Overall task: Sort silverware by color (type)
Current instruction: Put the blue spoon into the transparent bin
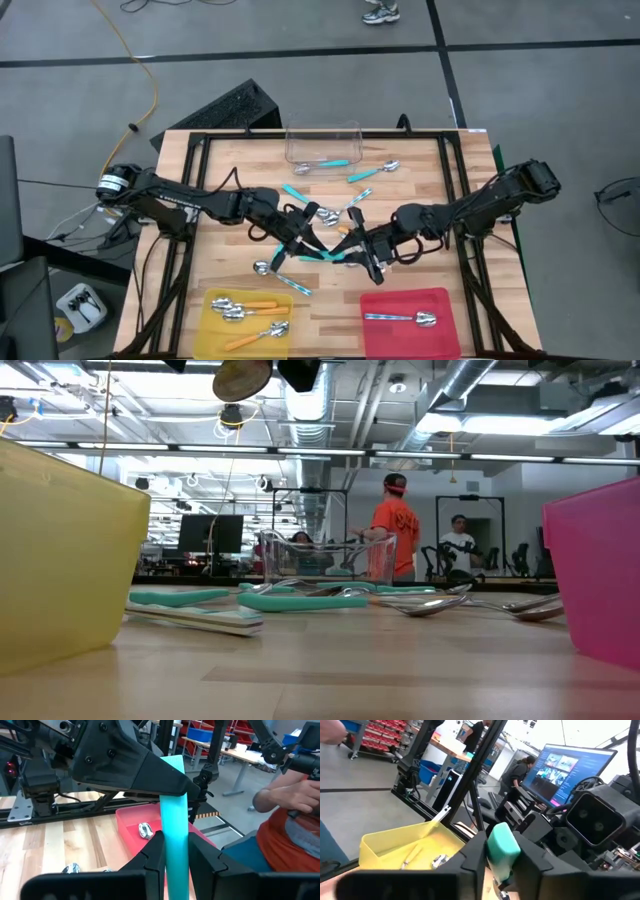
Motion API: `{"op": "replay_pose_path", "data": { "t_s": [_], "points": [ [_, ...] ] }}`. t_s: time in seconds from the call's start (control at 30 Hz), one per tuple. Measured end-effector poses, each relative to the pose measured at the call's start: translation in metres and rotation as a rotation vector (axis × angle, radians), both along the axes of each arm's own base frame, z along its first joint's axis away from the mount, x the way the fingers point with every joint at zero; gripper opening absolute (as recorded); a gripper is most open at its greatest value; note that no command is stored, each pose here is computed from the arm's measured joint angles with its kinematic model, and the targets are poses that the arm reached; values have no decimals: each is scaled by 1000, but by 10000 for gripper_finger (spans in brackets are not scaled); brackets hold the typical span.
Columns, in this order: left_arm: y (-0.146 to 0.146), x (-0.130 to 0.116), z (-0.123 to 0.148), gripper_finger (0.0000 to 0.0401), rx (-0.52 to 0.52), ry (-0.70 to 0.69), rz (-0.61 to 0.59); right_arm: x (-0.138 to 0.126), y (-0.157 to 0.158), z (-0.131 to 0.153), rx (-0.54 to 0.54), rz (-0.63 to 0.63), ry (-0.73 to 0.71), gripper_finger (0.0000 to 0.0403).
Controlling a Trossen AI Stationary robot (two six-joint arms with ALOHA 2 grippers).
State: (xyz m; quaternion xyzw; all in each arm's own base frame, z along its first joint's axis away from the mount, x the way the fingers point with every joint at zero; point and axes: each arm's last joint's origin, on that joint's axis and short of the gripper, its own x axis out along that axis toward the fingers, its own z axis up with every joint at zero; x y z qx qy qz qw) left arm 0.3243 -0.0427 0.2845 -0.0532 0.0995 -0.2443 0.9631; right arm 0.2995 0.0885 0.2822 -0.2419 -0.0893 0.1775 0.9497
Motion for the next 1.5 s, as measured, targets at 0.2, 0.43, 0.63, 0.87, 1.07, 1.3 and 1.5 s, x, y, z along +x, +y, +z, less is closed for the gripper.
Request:
{"op": "replay_pose_path", "data": {
  "t_s": [0.2, 0.43, 0.63, 0.87, 1.07, 1.3, 1.5],
  "points": [
    [0, 0, 0, 41, 1, -2, -1, 1, -3, -1, -4, -8, 4, 80],
    [1, 1, 0, 62, 6, 0, 72, 1, -3, 0, 67, -7, 31, 80],
    [3, 1, -1, 139, 34, -4, 116, 1, -2, -2, 104, -55, 62, 80],
    [6, 1, -3, 220, 41, 30, 204, 1, -2, -5, 138, -99, 102, 79],
    [11, -10, 3, 237, 123, 68, 348, 1, -1, -8, 189, -216, 135, 79],
    [21, -40, 31, 237, 152, 50, 568, 0, 0, -16, 255, -309, 224, 79],
    [29, -74, 56, 238, 92, 32, 762, -1, -4, -18, 325, -455, 232, 79]
  ]
}}
